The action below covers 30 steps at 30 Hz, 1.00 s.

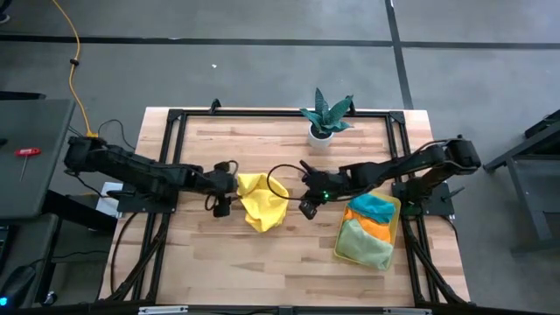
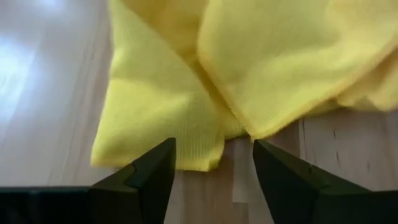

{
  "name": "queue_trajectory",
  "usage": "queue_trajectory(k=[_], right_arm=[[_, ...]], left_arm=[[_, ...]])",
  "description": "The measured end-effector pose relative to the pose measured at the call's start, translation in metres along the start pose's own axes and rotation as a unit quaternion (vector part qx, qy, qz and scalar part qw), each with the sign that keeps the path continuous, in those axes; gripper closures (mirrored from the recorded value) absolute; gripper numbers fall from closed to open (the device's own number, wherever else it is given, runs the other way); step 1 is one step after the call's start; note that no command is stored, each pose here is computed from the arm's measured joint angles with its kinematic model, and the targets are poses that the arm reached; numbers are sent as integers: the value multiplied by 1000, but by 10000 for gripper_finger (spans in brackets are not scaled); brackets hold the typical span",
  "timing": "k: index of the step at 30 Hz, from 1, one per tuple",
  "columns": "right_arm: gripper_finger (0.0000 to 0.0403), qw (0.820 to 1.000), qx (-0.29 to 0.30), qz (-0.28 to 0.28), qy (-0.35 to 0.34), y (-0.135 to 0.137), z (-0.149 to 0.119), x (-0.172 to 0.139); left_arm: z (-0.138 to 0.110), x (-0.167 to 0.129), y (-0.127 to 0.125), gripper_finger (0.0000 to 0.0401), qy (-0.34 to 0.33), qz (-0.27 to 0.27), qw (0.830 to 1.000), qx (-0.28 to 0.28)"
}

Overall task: Fold microfiber towels
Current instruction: Fold the yellow microfiber cloth

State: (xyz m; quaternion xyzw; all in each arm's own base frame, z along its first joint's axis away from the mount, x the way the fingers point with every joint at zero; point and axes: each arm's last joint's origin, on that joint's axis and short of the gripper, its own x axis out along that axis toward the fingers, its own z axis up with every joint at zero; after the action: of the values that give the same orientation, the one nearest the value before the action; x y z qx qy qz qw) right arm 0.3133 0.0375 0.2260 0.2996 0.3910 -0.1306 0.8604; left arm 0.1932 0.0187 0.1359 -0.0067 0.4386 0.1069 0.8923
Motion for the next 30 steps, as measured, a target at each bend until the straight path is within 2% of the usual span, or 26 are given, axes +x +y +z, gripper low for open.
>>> queue_trajectory(k=[6,11,16,23,30], right_arm=[[403,1000,-13,9,-8,2,2,-1],[403,1000,-18,10,-8,2,2,-1],[403,1000,-20,10,-8,2,2,-1],[403,1000,-21,8,-10,2,3,-1],[403,1000,-22,10,-13,3,3,-1]], left_arm=[[0,17,1,197,32,-8,996,79],[-2,25,0,220,44,-9,995,93],[-2,25,-2,273,44,-10,994,97],[-4,23,2,387,65,38,993,94],[19,12,4,399,101,50,990,89]])
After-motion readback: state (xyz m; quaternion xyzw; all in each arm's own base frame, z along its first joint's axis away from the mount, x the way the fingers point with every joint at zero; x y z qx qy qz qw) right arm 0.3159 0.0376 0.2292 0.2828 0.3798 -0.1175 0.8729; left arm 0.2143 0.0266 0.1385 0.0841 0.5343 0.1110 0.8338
